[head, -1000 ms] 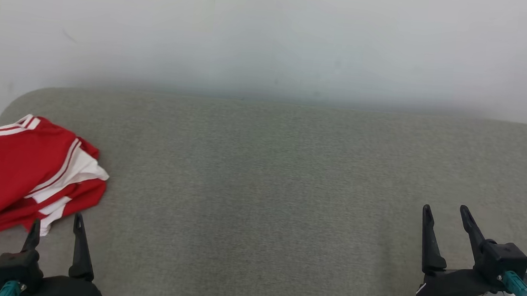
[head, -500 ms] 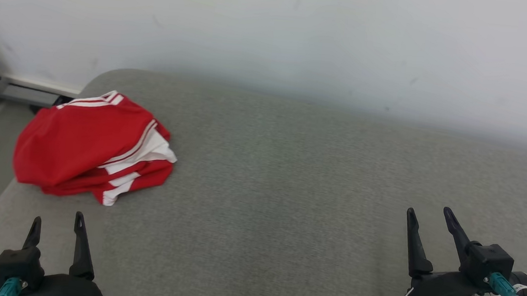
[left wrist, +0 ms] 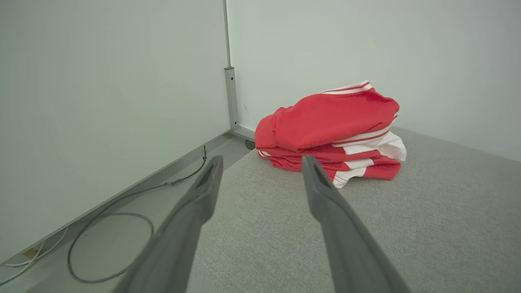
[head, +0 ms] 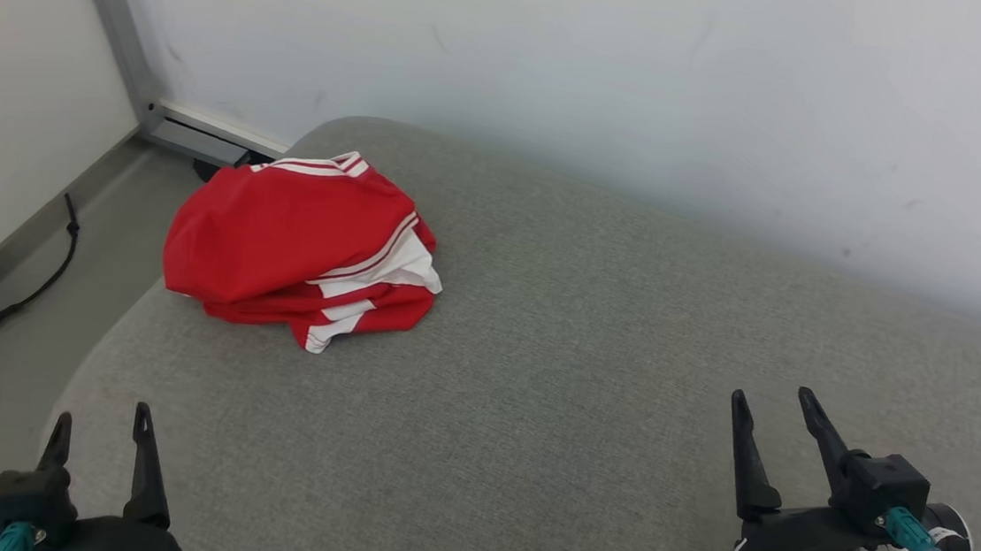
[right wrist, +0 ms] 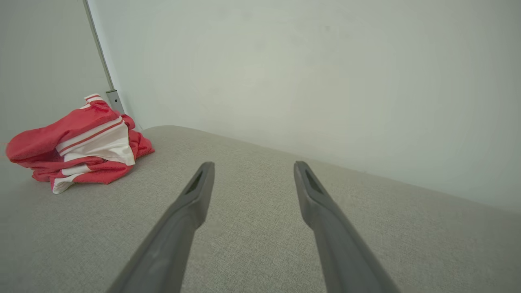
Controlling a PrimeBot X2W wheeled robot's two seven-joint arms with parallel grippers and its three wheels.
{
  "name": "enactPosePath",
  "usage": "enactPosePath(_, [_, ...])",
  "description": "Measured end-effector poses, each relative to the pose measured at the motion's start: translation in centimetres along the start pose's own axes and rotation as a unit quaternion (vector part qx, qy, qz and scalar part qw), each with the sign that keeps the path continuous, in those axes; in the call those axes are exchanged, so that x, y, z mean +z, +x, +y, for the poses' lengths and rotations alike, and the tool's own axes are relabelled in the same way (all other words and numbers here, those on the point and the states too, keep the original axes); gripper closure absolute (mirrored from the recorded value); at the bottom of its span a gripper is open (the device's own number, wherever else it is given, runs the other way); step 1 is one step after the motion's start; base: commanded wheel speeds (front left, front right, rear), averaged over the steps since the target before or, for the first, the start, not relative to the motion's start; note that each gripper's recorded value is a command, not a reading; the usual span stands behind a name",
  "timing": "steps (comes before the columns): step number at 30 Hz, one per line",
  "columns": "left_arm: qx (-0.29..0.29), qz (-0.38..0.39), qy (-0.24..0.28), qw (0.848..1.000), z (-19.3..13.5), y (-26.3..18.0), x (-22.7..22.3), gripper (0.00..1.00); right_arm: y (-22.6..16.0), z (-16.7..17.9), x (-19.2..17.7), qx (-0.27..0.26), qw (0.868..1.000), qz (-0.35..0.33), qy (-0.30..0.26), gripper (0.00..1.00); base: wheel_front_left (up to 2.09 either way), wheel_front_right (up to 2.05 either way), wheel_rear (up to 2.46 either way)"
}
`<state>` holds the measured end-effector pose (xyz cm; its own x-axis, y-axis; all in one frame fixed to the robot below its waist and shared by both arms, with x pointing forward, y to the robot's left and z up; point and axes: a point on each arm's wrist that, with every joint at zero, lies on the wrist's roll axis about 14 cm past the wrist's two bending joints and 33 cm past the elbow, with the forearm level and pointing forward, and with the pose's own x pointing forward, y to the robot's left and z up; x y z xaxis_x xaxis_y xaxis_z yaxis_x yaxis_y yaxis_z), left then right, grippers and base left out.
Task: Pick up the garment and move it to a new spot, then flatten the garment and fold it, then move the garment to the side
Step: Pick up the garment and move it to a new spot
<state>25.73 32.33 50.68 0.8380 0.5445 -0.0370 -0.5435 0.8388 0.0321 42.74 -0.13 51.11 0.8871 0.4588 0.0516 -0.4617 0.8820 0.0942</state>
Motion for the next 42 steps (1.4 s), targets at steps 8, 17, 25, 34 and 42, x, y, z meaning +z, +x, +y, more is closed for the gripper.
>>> enactPosePath(8, [0.017, 0.005, 0.002, 1.000, 1.5, -0.6, -0.4, 0.00, 0.5, 1.2, 0.2, 0.017, 1.000, -0.003, 0.000, 0.00, 0.00, 0.00, 0.00])
enactPosePath(17, [-0.059, -0.040, 0.001, 0.997, -1.5, 3.8, 4.2, 0.00, 0.3, -0.7, -0.8, -0.001, 1.000, 0.011, -0.001, 0.00, 0.00, 0.00, 0.00])
enactPosePath(25, [-0.134, -0.080, -0.033, 0.987, -3.5, 11.4, 12.7, 0.00, 1.5, -2.6, -0.2, -0.007, 1.000, 0.006, -0.016, 0.00, 0.00, 0.00, 0.00])
enactPosePath(34, [-0.153, 0.040, -0.036, 0.987, -6.2, 17.3, 10.6, 0.00, 1.7, -6.5, -0.4, -0.034, 0.998, 0.014, -0.043, 0.00, 0.00, 0.00, 0.00])
enactPosePath(42, [-0.170, 0.204, 0.005, 0.964, -8.8, 18.9, 3.4, 0.00, 1.4, -9.6, -0.4, -0.059, 0.997, 0.017, -0.057, 0.00, 0.00, 0.00, 0.00])
